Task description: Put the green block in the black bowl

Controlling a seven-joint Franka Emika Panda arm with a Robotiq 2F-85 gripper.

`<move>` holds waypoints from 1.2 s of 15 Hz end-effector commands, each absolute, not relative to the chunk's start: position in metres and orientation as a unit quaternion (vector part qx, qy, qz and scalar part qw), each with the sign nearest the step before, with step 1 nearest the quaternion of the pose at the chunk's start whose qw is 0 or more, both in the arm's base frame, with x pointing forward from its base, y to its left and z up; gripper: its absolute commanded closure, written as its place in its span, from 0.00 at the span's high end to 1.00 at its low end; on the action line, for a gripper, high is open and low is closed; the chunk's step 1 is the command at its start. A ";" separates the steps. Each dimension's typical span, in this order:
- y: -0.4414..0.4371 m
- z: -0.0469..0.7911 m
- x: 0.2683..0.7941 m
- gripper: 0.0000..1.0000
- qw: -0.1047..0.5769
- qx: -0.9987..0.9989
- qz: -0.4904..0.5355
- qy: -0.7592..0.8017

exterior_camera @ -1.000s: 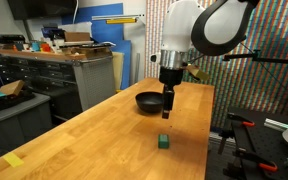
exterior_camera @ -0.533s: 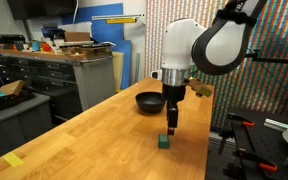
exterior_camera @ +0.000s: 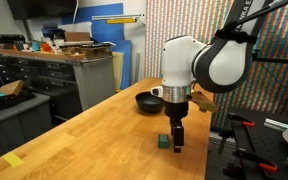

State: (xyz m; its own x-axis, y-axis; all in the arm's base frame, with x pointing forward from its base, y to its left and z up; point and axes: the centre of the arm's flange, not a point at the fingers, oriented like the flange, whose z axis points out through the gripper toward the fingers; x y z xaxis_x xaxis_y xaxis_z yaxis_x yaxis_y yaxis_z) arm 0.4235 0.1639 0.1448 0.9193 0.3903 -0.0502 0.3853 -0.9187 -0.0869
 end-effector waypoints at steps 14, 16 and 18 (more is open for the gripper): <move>0.192 0.148 0.449 0.27 0.044 -0.971 -0.048 -0.231; 0.191 0.155 0.454 0.21 0.050 -0.971 -0.061 -0.224; 0.188 0.163 0.461 0.21 0.057 -0.973 -0.073 -0.211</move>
State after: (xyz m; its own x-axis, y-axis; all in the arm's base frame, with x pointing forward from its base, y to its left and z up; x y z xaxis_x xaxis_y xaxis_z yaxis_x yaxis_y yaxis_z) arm 0.4491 0.1890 0.1526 0.8874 0.4468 0.1136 0.4551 -0.8883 -0.0620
